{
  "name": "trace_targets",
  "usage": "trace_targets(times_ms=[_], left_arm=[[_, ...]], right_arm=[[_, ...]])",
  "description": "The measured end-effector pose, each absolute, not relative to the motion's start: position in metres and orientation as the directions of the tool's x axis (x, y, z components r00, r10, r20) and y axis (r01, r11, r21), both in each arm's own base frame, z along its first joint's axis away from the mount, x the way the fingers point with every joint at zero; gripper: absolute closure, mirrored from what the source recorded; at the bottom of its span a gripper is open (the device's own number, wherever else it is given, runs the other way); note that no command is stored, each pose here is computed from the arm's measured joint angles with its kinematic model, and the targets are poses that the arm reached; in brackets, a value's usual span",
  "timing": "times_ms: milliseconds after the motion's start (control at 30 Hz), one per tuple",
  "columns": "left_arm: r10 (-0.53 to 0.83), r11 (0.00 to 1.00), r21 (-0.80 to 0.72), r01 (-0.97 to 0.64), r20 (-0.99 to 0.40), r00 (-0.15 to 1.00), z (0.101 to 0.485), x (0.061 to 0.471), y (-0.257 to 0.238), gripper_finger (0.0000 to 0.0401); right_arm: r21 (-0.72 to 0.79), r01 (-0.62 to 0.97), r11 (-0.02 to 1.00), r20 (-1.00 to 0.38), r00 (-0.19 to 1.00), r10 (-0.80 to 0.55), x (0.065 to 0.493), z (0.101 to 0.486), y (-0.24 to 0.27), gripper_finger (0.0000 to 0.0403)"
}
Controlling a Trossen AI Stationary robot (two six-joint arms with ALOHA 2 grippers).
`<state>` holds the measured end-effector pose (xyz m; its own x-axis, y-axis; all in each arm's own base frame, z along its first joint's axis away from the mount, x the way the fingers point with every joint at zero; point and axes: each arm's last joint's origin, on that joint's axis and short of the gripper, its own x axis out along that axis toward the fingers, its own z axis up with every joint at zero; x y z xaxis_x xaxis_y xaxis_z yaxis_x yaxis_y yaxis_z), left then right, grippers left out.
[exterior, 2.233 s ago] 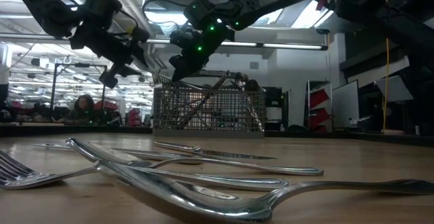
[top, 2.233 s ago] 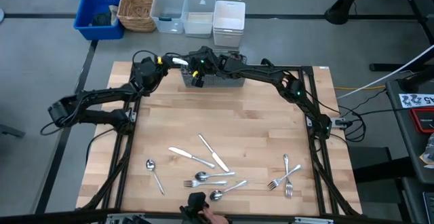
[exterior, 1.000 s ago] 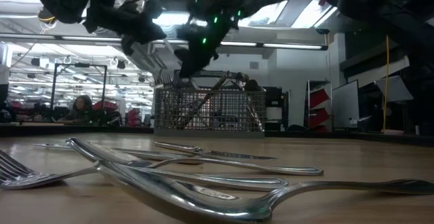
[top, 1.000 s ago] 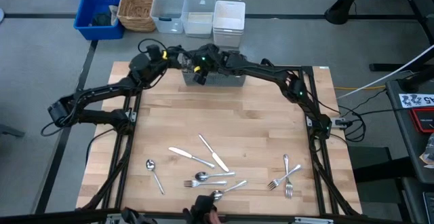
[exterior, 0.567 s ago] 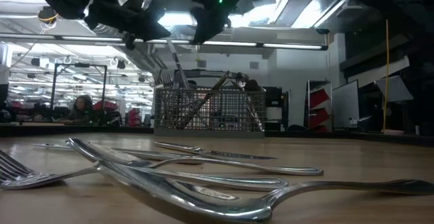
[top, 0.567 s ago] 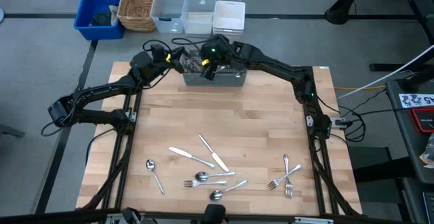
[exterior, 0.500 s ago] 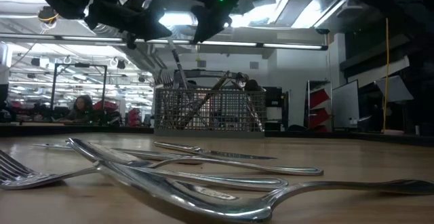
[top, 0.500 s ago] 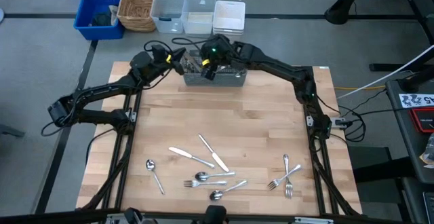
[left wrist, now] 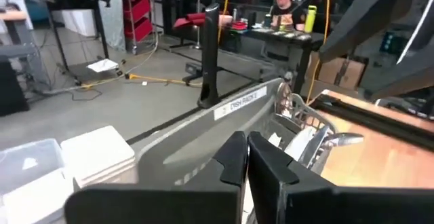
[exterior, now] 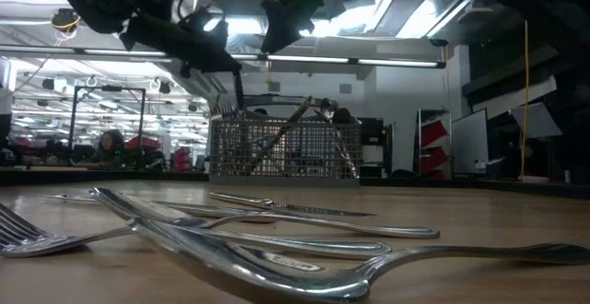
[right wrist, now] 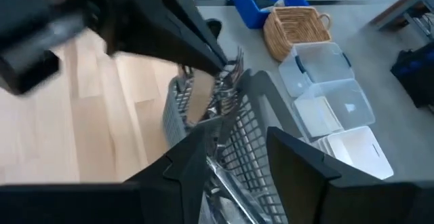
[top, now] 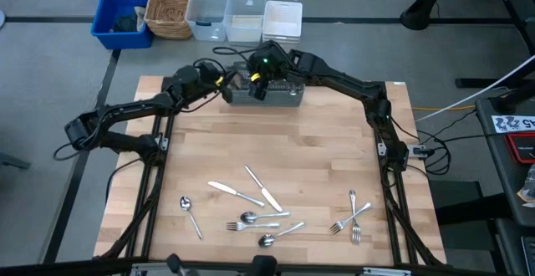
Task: Sort silverware
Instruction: Adjust silver knife in the dishwasher utensil holder
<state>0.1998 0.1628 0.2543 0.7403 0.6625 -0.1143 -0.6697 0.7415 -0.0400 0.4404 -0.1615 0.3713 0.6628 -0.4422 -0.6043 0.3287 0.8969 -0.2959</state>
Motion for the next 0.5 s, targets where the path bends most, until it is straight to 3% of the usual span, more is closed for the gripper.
trace_targets(times_ms=[233, 500], left_arm=[[0.632, 0.761, -0.025, -0.648, -0.198, 0.749, 0.234, 0.214, 0.162, 0.0357], [0.645, 0.748, -0.067, -0.661, -0.166, 0.746, 0.243, 0.210, 0.160, 0.0280]], right_arm=[[-0.291, 0.319, 0.902, -0.617, 0.657, -0.432, 0.440, 0.370, -0.161, 0.0247], [-0.291, 0.310, 0.905, -0.640, 0.640, -0.425, 0.438, 0.368, -0.160, 0.0247]])
